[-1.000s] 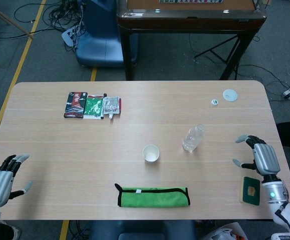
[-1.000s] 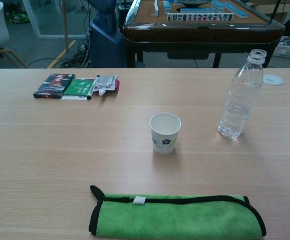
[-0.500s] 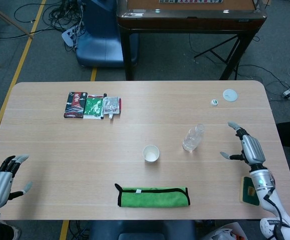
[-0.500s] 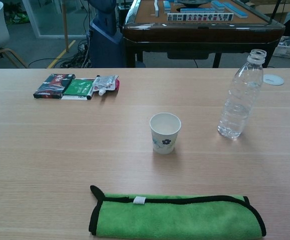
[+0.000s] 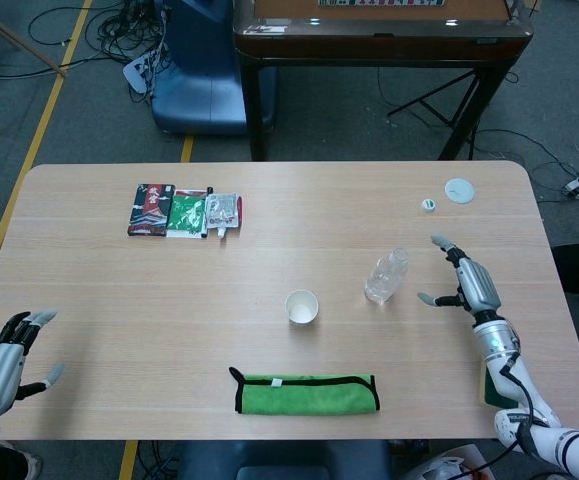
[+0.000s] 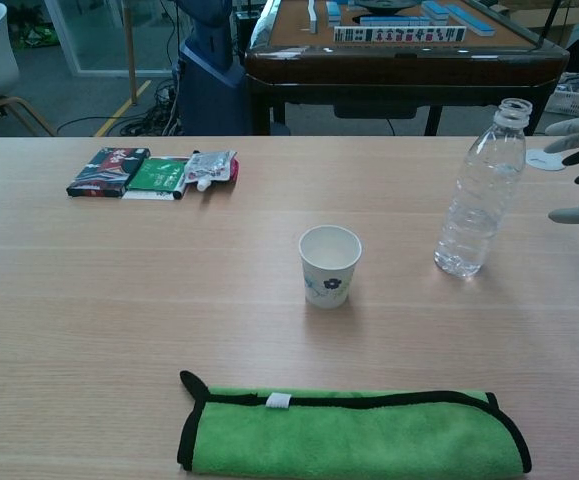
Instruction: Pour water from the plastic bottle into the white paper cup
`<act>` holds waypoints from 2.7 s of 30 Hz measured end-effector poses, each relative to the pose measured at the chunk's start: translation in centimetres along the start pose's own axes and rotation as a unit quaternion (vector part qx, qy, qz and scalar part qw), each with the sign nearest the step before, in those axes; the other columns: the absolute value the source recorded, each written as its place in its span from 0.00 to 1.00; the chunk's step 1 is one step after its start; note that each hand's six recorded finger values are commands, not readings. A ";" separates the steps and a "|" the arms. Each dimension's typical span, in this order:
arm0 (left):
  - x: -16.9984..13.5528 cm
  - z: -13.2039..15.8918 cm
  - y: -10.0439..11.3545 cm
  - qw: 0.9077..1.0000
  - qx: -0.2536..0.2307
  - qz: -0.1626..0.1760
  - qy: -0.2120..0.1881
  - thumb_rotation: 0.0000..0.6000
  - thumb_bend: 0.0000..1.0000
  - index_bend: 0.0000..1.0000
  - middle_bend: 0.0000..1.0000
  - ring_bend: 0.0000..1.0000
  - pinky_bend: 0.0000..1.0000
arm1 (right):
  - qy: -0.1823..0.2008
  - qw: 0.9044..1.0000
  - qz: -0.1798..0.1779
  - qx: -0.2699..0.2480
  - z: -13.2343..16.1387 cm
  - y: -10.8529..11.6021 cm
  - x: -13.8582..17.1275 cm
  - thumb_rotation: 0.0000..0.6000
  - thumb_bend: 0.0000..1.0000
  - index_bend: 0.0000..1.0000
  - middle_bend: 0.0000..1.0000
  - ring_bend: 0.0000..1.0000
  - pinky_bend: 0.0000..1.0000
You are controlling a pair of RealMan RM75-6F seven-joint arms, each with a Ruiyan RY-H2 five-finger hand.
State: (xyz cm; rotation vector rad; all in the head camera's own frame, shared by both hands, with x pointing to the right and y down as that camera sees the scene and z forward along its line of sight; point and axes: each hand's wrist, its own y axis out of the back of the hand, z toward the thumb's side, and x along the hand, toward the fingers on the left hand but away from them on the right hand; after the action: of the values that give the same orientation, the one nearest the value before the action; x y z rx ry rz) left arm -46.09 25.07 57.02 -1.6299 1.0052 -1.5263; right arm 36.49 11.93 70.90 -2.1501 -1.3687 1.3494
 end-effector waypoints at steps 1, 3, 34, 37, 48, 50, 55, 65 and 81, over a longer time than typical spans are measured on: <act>0.0 0.0 0.0 1.000 0.000 0.000 0.000 1.00 0.22 0.17 0.21 0.14 0.44 | 0.002 1.000 0.003 -0.001 0.1 -0.2 -0.2 1.00 0.00 0.12 0.14 0.14 0.23; 0.0 0.0 0.0 1.000 0.000 -0.001 0.000 1.00 0.22 0.17 0.21 0.14 0.44 | 0.005 1.000 0.009 -0.003 0.2 -0.7 -0.6 1.00 0.00 0.12 0.14 0.14 0.23; -0.3 -0.1 -0.1 1.000 -0.007 -0.010 0.003 1.00 0.22 0.17 0.21 0.14 0.44 | 0.048 0.996 0.068 -0.032 2.6 -6.5 -3.4 1.00 0.00 0.12 0.18 0.14 0.23; -0.3 -0.1 -0.1 1.000 -0.006 -0.011 0.003 1.00 0.22 0.17 0.21 0.14 0.44 | 0.049 0.996 0.070 -0.033 2.7 -6.5 -3.5 1.00 0.00 0.12 0.19 0.14 0.23; -0.3 -0.1 -0.1 1.000 -0.007 -0.012 0.003 1.00 0.22 0.17 0.21 0.14 0.44 | 0.051 0.995 0.076 -0.026 2.9 -7.1 -3.7 1.00 0.00 0.14 0.25 0.16 0.23; -0.3 -0.1 -0.1 1.000 -0.008 -0.012 0.003 1.00 0.22 0.17 0.21 0.14 0.44 | 0.052 0.995 0.075 -0.028 2.9 -7.2 -3.7 1.00 0.00 0.15 0.25 0.17 0.23; -0.3 -0.1 -0.1 1.000 -0.008 -0.012 0.004 1.00 0.22 0.17 0.21 0.14 0.44 | 0.051 0.995 0.076 -0.038 2.9 -7.4 -3.8 1.00 0.00 0.19 0.30 0.20 0.25; -0.4 -0.2 -0.2 1.000 -0.006 -0.016 0.005 1.00 0.22 0.17 0.21 0.14 0.44 | 0.050 0.995 0.074 -0.041 2.8 -7.4 -4.0 1.00 0.00 0.29 0.37 0.26 0.31; -0.4 -0.3 -0.3 1.000 -0.006 -0.020 0.008 1.00 0.22 0.17 0.21 0.14 0.44 | 0.044 0.995 0.069 -0.050 2.8 -7.5 -4.3 1.00 0.09 0.45 0.49 0.38 0.37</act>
State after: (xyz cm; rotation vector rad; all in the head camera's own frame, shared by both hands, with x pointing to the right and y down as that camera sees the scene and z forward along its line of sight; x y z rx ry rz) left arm -46.35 25.58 57.14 -1.6570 0.9968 -1.5649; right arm 29.36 11.63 76.57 -2.3786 -1.3009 1.2401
